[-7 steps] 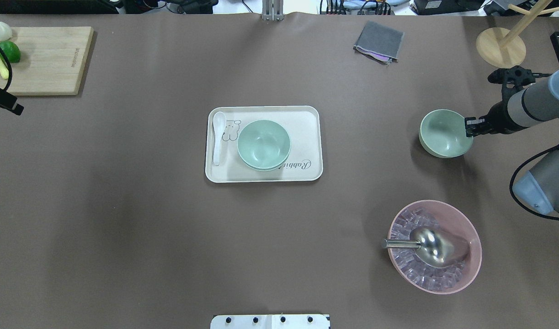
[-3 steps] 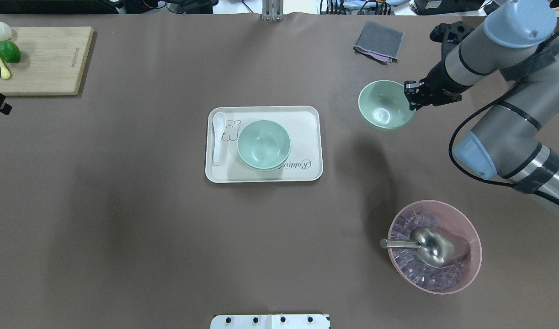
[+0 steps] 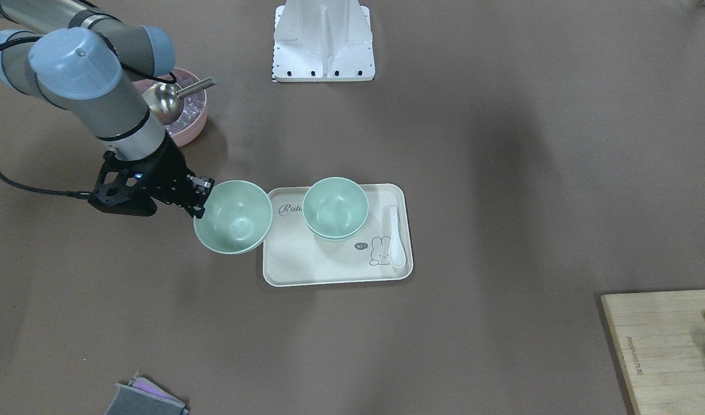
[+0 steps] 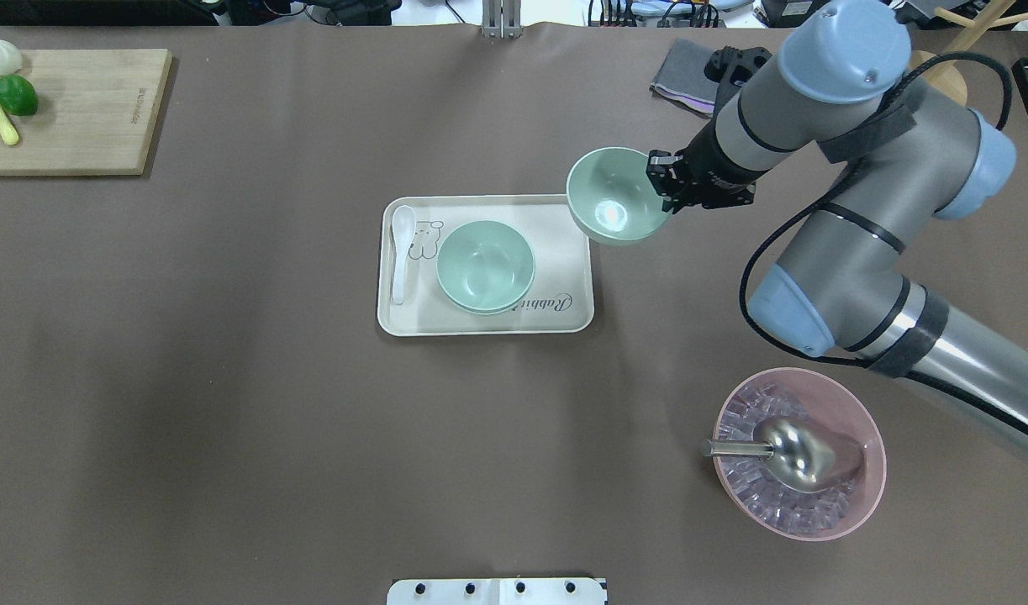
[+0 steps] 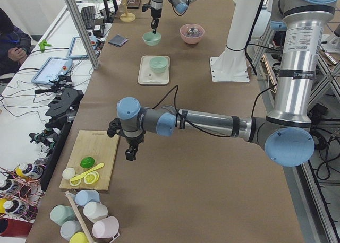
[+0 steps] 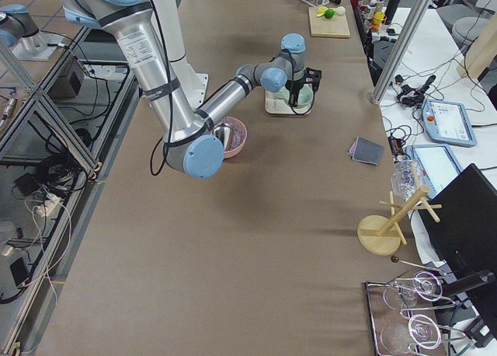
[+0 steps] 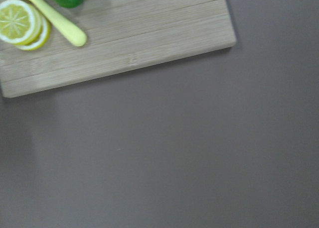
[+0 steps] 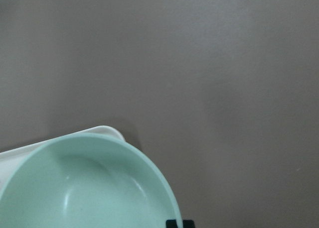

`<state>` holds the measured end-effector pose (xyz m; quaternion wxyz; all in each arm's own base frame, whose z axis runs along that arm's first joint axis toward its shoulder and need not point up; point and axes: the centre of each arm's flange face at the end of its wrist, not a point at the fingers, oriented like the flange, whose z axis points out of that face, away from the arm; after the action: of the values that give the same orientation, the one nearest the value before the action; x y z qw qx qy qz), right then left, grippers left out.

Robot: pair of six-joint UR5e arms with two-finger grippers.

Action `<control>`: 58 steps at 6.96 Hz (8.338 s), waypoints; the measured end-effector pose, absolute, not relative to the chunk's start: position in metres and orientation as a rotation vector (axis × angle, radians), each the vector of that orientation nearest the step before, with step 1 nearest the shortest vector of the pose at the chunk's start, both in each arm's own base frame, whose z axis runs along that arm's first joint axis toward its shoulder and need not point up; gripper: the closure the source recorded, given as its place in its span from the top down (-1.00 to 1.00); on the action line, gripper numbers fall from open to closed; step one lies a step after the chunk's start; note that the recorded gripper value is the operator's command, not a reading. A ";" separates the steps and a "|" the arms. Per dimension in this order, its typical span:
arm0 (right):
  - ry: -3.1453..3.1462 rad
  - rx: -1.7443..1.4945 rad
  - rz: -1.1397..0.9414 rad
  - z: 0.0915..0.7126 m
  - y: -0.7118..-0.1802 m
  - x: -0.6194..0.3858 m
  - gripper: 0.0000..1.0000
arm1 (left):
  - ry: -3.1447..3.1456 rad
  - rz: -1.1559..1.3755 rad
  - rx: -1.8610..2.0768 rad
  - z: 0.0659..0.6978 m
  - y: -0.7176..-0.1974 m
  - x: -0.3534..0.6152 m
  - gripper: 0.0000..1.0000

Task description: Stack green bowls together

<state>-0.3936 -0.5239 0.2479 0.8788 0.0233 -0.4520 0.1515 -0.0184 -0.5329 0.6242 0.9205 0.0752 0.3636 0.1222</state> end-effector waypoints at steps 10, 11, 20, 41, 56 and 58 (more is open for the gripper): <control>-0.839 0.014 0.534 0.169 -0.456 -0.563 -1.00 | 0.737 0.263 0.135 0.685 -0.503 -0.070 0.99; -0.834 0.012 0.534 0.173 -0.455 -0.564 -1.00 | 0.738 0.264 0.136 0.685 -0.502 -0.070 0.99; -0.837 0.035 0.506 0.177 -0.454 -0.563 1.00 | 0.738 0.266 0.137 0.684 -0.502 -0.069 0.99; -0.635 -0.035 -0.192 0.707 -0.392 0.079 1.00 | 0.755 0.161 0.044 0.629 -0.465 -0.067 0.99; -0.694 -0.033 -0.193 0.709 -0.385 0.074 1.00 | 0.760 0.139 -0.017 0.667 -0.437 -0.067 0.99; -0.695 -0.033 -0.194 0.709 -0.385 0.074 1.00 | 0.761 0.141 -0.014 0.666 -0.436 -0.067 0.99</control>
<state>0.0737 -0.3851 0.7092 0.9356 -0.0163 -0.3398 -0.0948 -0.0672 -0.4362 0.6659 0.9261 -0.0069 0.3710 0.0689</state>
